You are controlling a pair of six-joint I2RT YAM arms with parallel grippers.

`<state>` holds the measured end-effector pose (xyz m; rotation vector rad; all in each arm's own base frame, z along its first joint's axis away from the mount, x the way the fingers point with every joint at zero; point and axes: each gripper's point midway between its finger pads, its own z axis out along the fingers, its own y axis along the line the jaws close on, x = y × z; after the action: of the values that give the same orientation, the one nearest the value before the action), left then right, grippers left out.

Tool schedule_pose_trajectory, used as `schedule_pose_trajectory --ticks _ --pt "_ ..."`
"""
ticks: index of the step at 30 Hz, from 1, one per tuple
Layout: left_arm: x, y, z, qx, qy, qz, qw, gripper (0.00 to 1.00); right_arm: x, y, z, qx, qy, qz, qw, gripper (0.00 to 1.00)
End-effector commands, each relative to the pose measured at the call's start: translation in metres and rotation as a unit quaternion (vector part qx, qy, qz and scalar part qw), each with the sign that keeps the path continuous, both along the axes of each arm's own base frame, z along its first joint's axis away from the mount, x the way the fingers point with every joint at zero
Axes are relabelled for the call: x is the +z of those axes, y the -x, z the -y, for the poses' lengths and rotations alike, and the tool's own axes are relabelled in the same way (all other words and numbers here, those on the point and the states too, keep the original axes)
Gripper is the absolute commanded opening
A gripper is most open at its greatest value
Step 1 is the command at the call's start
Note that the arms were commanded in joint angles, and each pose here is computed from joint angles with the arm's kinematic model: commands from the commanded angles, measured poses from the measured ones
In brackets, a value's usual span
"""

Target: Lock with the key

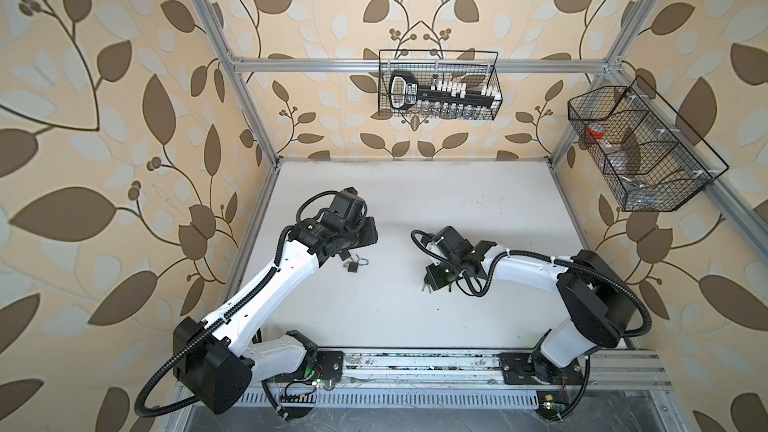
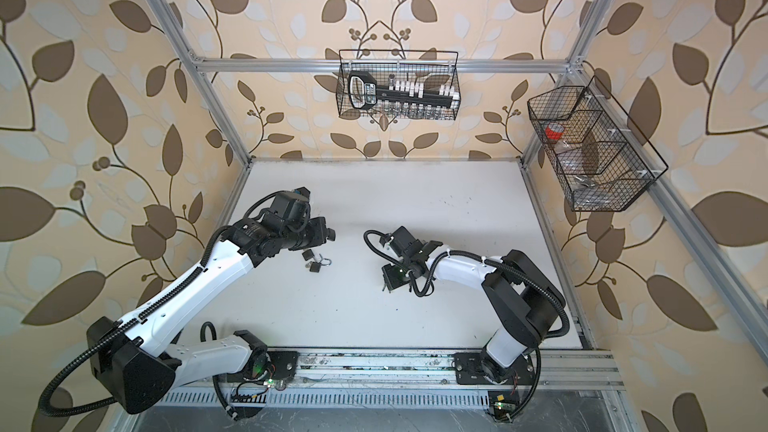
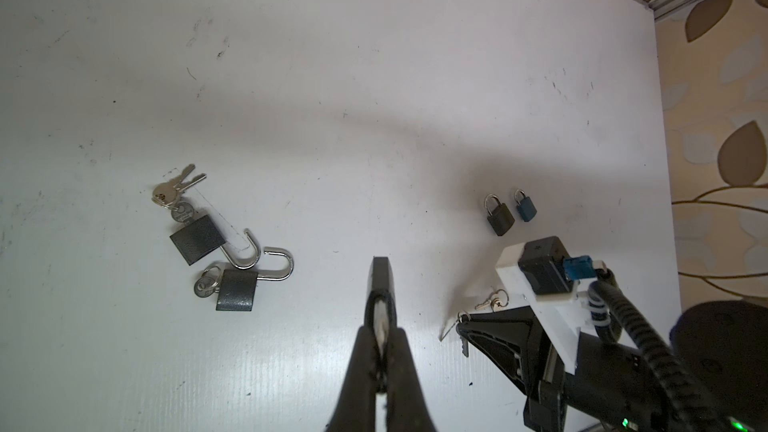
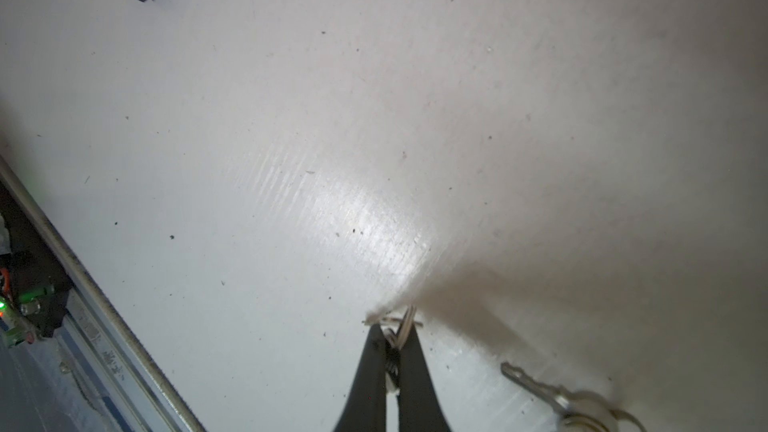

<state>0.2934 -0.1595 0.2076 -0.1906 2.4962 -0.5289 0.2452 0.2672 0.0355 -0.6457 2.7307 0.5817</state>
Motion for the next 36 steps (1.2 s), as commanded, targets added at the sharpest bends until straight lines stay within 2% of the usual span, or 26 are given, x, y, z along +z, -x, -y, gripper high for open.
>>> schedule_pose_trajectory --ticks 1,7,19,22,24,26,29,33,36 --pt "0.015 -0.006 0.003 0.004 0.022 0.013 1.0 0.0 -0.003 -0.006 0.002 0.002 0.019 0.004 1.0 0.05" --pt "0.016 -0.002 0.005 -0.003 0.034 0.019 0.999 0.0 -0.007 -0.009 0.006 -0.002 0.032 0.006 0.999 0.07" --pt "0.023 0.002 0.014 -0.032 0.061 0.029 0.997 0.0 0.008 -0.017 0.01 -0.014 0.034 0.028 0.999 0.25" --pt "0.032 0.007 0.027 -0.069 0.094 0.049 0.992 0.0 0.026 -0.022 0.016 -0.026 0.034 0.059 0.997 0.29" --pt "0.044 0.014 0.042 -0.109 0.135 0.069 0.982 0.0 0.049 -0.025 0.013 -0.018 0.012 0.099 0.995 0.33" --pt "0.058 0.022 0.056 -0.153 0.175 0.089 0.969 0.0 0.082 -0.026 0.01 -0.008 -0.015 0.165 0.986 0.37" --pt "0.072 0.032 0.072 -0.205 0.214 0.099 0.95 0.0 0.136 -0.026 0.011 -0.009 -0.069 0.259 0.963 0.41" --pt "0.091 0.044 0.092 -0.27 0.267 0.11 0.918 0.0 0.191 -0.023 0.023 -0.019 -0.13 0.367 0.921 0.5" --pt "0.104 0.054 0.101 -0.303 0.291 0.126 0.899 0.0 0.214 -0.011 0.021 0.035 -0.145 0.428 0.892 0.53"
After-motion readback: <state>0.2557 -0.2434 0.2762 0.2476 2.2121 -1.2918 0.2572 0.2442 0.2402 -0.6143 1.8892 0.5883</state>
